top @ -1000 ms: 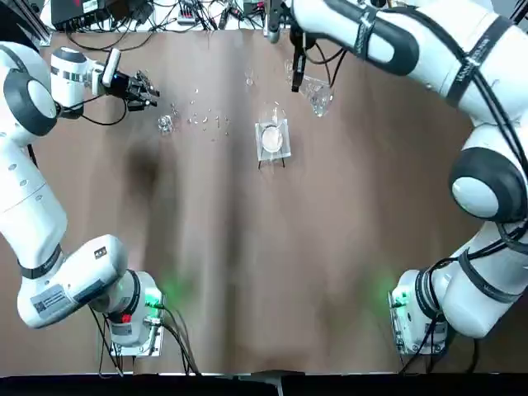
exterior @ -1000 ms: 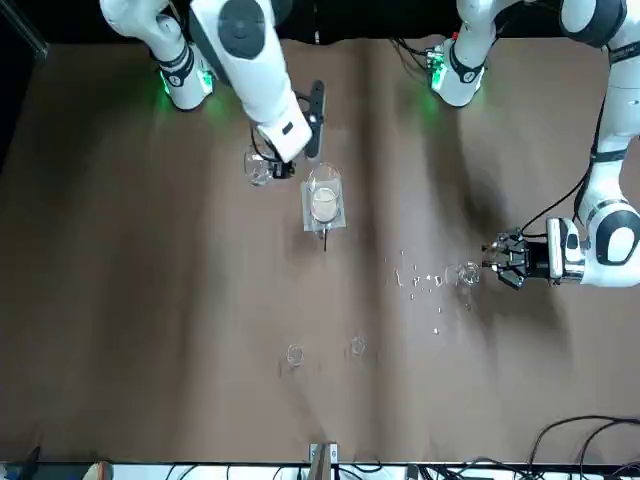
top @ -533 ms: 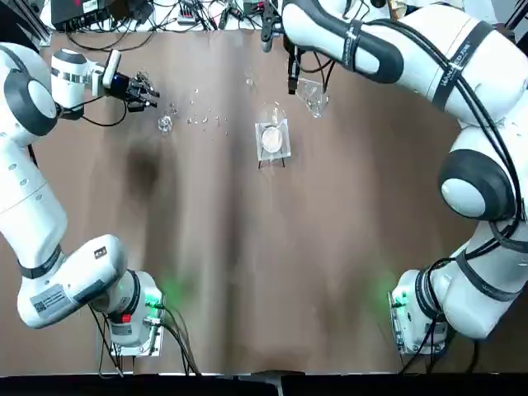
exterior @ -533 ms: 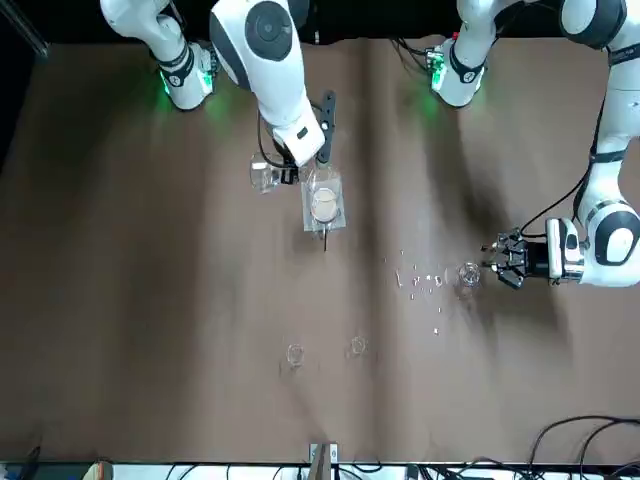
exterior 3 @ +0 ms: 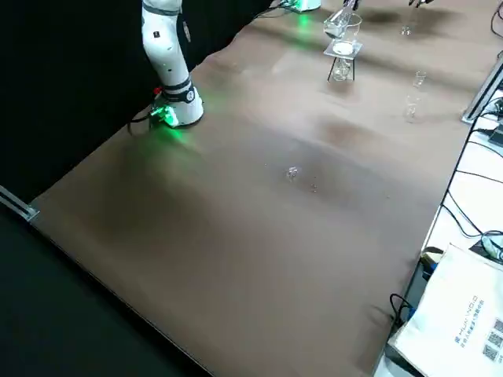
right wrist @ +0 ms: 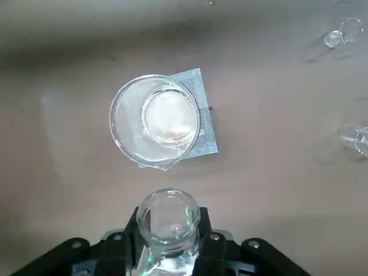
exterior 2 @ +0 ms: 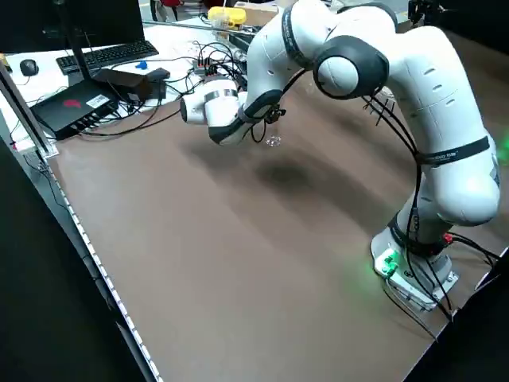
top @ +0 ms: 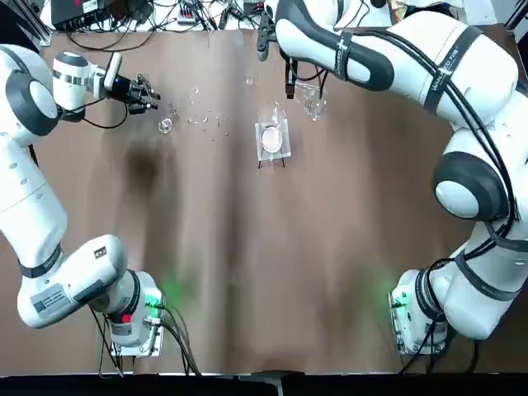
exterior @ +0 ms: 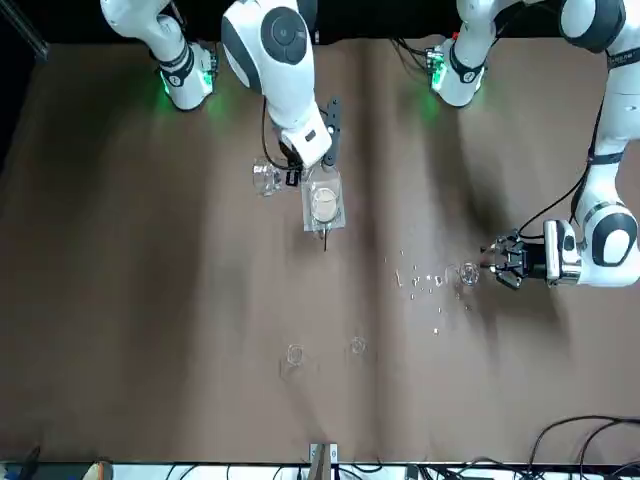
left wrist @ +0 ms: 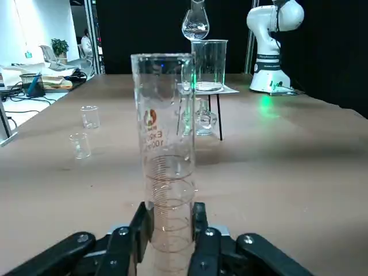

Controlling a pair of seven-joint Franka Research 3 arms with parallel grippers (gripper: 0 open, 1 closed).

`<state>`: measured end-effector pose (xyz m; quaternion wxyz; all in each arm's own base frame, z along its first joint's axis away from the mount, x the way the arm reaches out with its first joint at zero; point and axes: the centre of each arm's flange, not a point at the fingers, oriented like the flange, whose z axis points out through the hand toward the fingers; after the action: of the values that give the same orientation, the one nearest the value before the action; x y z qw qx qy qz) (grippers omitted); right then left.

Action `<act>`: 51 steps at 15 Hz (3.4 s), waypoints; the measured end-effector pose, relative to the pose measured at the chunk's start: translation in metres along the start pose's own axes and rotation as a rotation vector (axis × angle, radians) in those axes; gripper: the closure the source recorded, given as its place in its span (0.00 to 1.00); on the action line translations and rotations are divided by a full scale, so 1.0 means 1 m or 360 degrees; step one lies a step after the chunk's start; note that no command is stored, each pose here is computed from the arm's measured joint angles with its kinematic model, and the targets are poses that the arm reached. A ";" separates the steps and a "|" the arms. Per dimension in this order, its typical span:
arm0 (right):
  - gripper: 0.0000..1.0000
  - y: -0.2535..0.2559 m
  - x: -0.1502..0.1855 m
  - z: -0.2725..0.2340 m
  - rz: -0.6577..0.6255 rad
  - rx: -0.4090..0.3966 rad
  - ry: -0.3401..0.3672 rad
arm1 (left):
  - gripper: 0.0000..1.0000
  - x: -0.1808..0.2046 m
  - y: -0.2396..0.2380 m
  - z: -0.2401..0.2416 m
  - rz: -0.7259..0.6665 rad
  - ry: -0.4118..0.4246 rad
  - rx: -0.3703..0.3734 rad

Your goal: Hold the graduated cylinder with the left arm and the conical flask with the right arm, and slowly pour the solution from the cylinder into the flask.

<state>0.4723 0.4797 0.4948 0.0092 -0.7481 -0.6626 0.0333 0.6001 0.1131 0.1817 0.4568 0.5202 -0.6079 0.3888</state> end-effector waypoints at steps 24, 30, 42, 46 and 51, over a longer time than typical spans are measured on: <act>0.61 -0.035 0.048 0.044 -0.0184 -0.0314 -0.0368 | 0.00 0.194 0.018 -0.150 -0.0817 -0.1059 0.0153; 0.61 -0.052 0.057 0.049 -0.0255 -0.0398 -0.0476 | 0.00 0.292 -0.004 -0.078 -0.1224 -0.1458 0.0337; 0.61 -0.079 0.075 0.058 -0.0377 -0.0564 -0.0630 | 0.00 0.382 -0.024 0.081 -0.2054 -0.1898 0.1188; 0.61 -0.074 0.074 0.064 -0.0387 -0.0619 -0.0683 | 0.00 0.455 0.022 0.073 -0.2359 -0.1799 0.1560; 0.61 -0.072 0.074 0.063 -0.0402 -0.0681 -0.0727 | 0.00 0.477 0.044 0.072 -0.2520 -0.1752 0.1709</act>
<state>0.4062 0.5603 0.4333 -0.2928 -0.6183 -0.7270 0.0589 0.5261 -0.0804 0.6196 -0.0419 0.9952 0.0249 -0.0851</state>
